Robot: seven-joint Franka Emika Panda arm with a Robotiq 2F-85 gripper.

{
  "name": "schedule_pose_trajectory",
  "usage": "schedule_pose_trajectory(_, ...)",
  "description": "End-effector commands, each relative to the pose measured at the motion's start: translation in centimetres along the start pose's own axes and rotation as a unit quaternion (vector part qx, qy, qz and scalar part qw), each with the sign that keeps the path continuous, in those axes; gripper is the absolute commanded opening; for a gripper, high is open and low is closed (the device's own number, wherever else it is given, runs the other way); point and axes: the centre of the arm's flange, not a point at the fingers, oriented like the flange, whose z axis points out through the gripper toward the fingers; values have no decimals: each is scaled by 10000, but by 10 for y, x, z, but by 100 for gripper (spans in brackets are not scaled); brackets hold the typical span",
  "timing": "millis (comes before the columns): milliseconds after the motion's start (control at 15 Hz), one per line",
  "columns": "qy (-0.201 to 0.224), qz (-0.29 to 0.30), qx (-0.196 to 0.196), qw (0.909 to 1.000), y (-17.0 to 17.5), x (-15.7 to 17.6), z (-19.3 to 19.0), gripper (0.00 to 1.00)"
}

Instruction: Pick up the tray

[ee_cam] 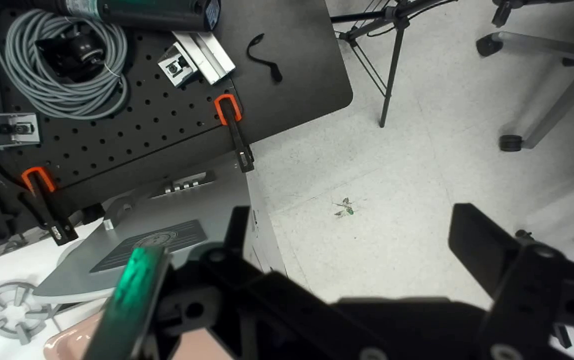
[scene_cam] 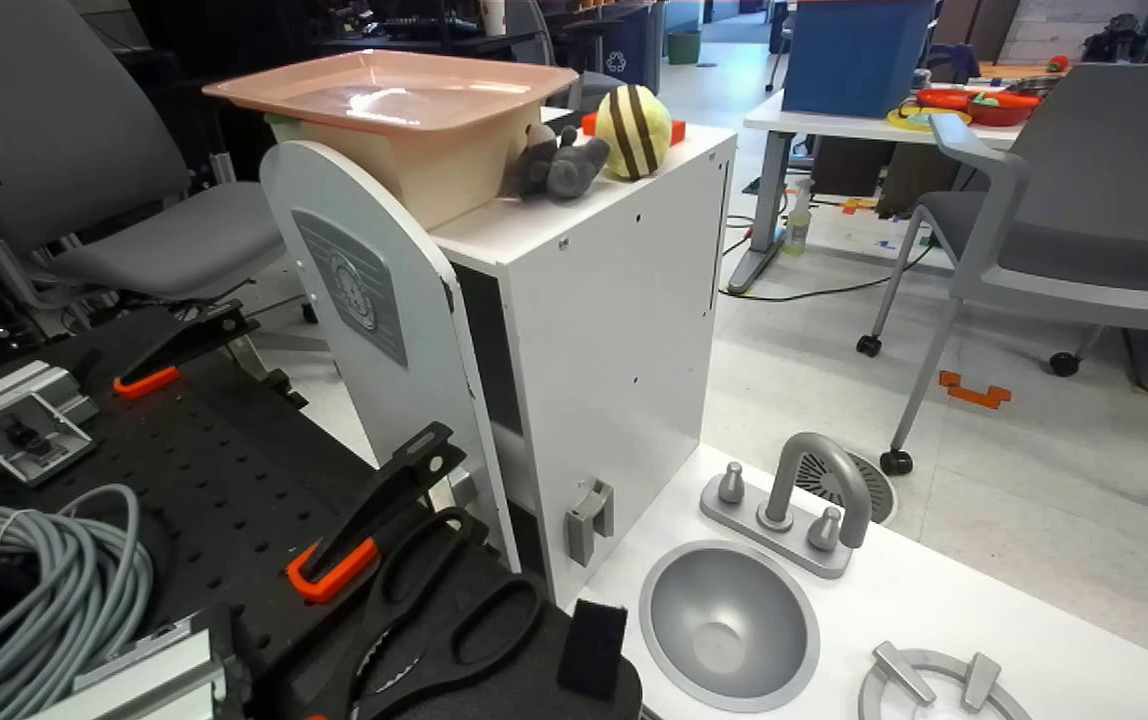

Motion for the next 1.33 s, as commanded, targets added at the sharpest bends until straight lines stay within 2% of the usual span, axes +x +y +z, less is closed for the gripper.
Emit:
schedule_pose_trajectory(0,0,0,0,10000,0,0,0,100)
schedule_pose_trajectory(600,0,0,0,10000,0,0,0,100)
schedule_pose_trajectory(1000,291,631,79,9976,13,27,-12,100)
schedule_pose_trajectory(1267,562,1154,137,9916,26,47,-29,100)
